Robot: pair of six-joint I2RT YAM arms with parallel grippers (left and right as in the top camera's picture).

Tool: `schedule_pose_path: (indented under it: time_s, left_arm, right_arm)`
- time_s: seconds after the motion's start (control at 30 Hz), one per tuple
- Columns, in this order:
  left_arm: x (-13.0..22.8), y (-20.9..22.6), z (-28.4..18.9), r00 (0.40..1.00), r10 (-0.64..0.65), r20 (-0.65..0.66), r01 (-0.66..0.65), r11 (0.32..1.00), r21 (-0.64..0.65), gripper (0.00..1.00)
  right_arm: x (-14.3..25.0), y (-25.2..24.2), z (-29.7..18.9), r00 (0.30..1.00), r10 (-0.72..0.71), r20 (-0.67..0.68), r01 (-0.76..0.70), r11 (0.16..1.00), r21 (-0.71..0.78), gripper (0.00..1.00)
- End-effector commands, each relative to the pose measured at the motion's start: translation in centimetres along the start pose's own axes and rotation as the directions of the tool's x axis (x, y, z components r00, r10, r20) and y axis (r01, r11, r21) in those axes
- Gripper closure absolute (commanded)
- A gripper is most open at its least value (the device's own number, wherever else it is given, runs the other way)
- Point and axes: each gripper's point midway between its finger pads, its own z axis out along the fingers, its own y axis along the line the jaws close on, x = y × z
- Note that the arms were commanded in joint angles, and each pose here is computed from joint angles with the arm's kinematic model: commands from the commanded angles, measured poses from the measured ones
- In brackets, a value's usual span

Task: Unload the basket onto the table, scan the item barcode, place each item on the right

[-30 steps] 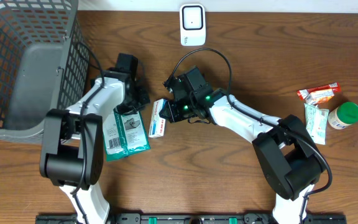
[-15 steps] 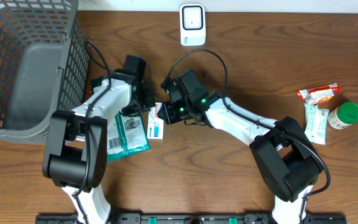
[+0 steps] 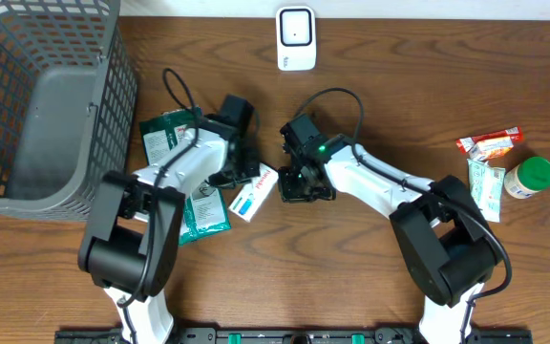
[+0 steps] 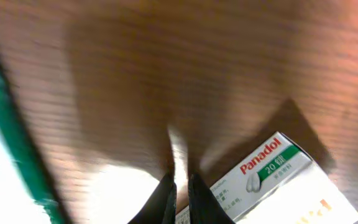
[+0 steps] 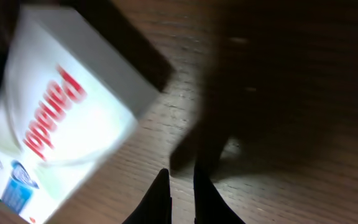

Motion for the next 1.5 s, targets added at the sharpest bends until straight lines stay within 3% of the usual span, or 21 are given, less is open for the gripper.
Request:
schedule_pose_path:
  time_s: [0.0,0.4,0.67,0.77,1.07,1.47]
  left_arm:
    - [0.8,-1.0,-0.5,1.0,-0.028,0.007,0.028,1.0,0.006,0.89]
    - [1.4,-2.1,-0.3,1.0,-0.015,0.004,0.015,1.0,0.015,0.89]
    - [2.3,-1.3,-0.3,0.999,-0.02,-0.031,0.02,1.0,-0.016,0.89]
    - [2.2,-1.4,-0.3,0.999,-0.02,-0.027,0.019,1.0,-0.014,0.89]
    - [2.5,-1.2,-0.1,0.999,-0.02,-0.036,0.02,1.0,-0.02,0.89]
    - [3.8,-0.7,1.3,0.998,-0.03,-0.047,0.029,0.999,-0.026,0.89]
  right_arm:
    - [-0.5,-0.4,-0.4,0.999,0.044,0.023,-0.044,0.999,0.012,0.9]
    - [-5.3,0.6,-1.3,0.98,0.058,0.192,-0.044,0.996,-0.078,0.9]
    - [-1.4,-2.5,-1.3,0.995,0.103,-0.007,-0.104,0.994,-0.037,0.89]
    - [-0.4,-1.5,-1.0,0.995,0.087,-0.043,-0.09,0.994,-0.068,0.89]
    - [0.7,0.8,-0.3,0.998,0.024,-0.052,-0.029,0.994,-0.103,0.91]
    - [-0.9,4.9,-1.7,0.998,-0.065,0.001,0.062,0.955,-0.292,0.91]
